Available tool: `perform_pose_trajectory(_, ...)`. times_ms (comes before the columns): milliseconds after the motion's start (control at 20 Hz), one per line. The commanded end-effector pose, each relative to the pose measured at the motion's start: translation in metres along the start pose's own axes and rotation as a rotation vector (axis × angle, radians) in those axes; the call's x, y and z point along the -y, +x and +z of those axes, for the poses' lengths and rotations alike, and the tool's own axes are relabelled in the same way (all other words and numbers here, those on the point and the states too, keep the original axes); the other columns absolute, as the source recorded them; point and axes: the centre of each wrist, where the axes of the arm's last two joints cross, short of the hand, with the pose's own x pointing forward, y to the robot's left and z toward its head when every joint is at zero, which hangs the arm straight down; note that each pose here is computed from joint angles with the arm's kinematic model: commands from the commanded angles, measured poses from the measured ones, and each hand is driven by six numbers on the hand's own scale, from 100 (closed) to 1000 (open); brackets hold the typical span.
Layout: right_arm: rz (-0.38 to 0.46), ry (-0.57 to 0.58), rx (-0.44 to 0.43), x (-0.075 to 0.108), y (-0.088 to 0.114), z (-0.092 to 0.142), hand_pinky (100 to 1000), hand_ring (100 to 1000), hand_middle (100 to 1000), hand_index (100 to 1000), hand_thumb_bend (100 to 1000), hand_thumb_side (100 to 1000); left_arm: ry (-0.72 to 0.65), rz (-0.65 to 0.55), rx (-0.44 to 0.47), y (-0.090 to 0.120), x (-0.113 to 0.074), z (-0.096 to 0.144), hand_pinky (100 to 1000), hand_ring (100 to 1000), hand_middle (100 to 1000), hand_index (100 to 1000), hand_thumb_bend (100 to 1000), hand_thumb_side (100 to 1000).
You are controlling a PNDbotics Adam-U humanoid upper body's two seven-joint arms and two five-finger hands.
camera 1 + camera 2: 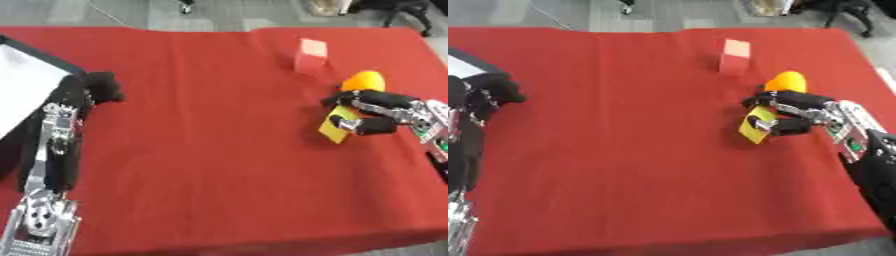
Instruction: Pick up the objects with one hand, pass them to the other hand, and then place them into the box on the other side of the table.
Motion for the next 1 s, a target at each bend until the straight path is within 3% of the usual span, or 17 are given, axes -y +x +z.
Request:
perform_pose_trajectory(50, 0.046, 0.037, -0.048, 0.0089, -0.0105, 0.0161, 845, 838, 874, 976, 100, 973, -0.010, -0.006, 0.017, 0.0039, -0.0019, -0.0011, 758, 605, 594, 733, 325, 1000)
perform_pose_trajectory(250, 0.057, 0.048, -0.053, 0.0072, -0.0105, 0.0157, 843, 837, 878, 979, 100, 952, -0.010, -0.005, 0.018, 0.0041, -0.0019, -0.0013, 758, 605, 594, 733, 325, 1000)
perform_pose_trajectory(350, 0.059, 0.050, -0.054, 0.0064, -0.0106, 0.0155, 842, 836, 877, 978, 100, 1000, -0.009, -0.004, 0.019, 0.0041, -0.0018, -0.0013, 758, 605, 594, 733, 325, 1000)
perform_pose_trajectory(650, 0.047, 0.017, -0.055, 0.0083, -0.0104, 0.0160, 840, 831, 873, 976, 100, 1000, -0.010, -0.004, 0.018, 0.0038, -0.0018, -0.0012, 758, 605, 593, 733, 325, 1000)
perform_pose_trajectory(1000, 0.033, -0.031, -0.045, 0.0157, -0.0072, 0.0167, 839, 826, 869, 973, 149, 1000, -0.009, -0.005, 0.016, 0.0035, -0.0020, -0.0009, 758, 605, 594, 733, 324, 1000)
